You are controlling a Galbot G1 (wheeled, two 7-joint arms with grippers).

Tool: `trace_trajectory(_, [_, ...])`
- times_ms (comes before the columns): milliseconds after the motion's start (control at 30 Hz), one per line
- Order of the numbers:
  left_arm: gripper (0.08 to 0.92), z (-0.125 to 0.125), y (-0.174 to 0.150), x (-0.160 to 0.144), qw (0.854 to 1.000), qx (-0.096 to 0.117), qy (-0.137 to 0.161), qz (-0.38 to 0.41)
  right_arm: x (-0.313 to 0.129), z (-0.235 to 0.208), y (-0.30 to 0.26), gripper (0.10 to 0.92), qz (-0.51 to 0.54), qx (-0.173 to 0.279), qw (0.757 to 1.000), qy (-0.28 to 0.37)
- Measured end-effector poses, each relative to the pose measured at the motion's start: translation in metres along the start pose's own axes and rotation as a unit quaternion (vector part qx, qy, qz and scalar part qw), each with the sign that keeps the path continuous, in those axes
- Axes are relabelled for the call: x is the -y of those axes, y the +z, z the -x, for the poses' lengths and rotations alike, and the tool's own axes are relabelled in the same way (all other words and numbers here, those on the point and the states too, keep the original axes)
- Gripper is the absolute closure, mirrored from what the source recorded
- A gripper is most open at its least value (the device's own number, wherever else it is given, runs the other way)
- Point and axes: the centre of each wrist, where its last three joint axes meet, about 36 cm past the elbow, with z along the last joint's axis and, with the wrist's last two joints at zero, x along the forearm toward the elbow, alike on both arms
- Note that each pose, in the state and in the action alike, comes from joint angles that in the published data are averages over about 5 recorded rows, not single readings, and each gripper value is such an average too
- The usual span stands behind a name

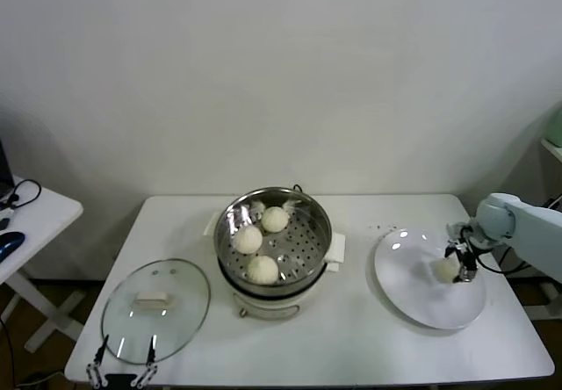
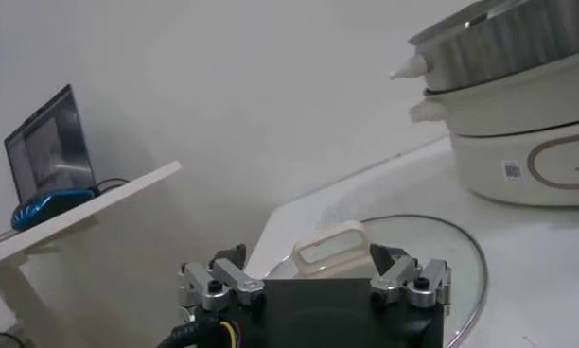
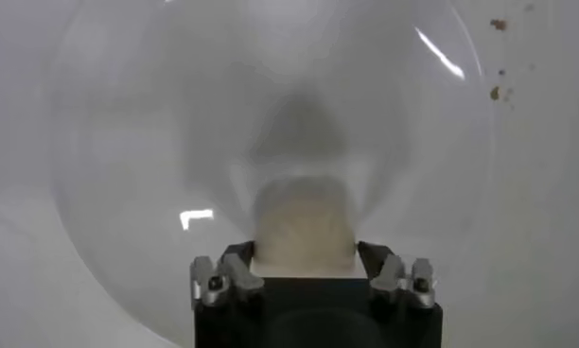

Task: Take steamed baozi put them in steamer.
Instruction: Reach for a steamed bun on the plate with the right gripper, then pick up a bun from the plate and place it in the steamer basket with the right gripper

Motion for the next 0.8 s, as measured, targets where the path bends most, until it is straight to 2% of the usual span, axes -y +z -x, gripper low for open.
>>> trace_trajectory(167, [0.177, 0.000, 0.000, 0.000, 1.000, 0.000, -0.001, 0.000, 0.000, -0.005, -0.001, 0.436, -0.001, 0.001, 1.000, 0.003])
trace_trajectory(433, [0.177, 0.000, 0.000, 0.000, 1.000, 0.002, 0.001, 0.002, 0.012, -0.049, -0.025, 0.470, -0.023, 0.025, 0.999, 0.007])
trace_trajectory(567, [0.177, 0.000, -0.002, 0.001, 1.000, 0.004, 0.003, 0.002, 0.028, -0.104, -0.053, 0.474, -0.042, 0.049, 0.998, 0.018])
trace_trajectory(800, [0.177, -0.001, -0.008, -0.001, 1.000, 0.010, 0.007, 0.003, 0.052, -0.233, -0.122, 0.487, -0.085, 0.107, 0.989, 0.062])
